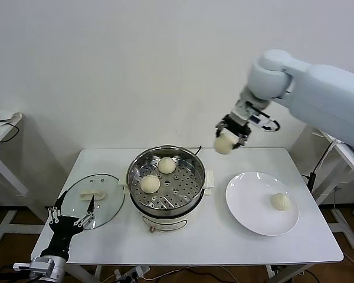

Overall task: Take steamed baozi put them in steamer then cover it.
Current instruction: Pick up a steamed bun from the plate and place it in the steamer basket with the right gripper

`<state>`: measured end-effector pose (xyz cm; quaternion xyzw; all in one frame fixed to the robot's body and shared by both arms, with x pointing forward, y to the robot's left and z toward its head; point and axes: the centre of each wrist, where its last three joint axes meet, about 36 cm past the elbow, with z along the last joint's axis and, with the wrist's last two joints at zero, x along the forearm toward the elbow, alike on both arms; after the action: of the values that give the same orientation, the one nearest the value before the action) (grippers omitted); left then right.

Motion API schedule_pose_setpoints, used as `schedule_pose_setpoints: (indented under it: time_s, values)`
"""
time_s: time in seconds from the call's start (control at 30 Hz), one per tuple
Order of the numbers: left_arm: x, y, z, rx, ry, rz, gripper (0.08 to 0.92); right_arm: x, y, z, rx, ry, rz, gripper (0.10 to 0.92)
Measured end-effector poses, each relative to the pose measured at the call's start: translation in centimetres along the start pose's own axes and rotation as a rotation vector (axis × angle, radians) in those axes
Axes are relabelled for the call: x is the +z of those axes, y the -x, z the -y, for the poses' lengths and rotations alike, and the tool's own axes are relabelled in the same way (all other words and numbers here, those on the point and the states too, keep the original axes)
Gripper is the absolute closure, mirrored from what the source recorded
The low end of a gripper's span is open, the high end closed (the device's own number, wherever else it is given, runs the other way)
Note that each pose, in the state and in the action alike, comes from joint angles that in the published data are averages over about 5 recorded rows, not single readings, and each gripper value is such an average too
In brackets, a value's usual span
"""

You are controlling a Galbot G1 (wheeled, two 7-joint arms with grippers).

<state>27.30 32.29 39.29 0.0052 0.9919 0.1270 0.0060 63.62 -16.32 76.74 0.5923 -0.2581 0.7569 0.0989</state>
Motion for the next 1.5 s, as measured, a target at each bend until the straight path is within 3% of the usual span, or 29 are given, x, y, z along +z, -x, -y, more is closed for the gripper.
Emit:
schedule_pose_setpoints:
  time_s: [0.6, 1.5]
  values:
    - [0.9, 0.0, -0.8, -0.009, -0.002, -0.017, 0.177, -6.0, 8.2, 8.5, -0.006, -0.415, 0.098, 0.386]
    - [1.7, 0.5, -1.2, -0.017, -0.006, -0.031, 0.177, -13.0, 14.1, 9.2, -0.090, -0.565, 0.274, 0.386]
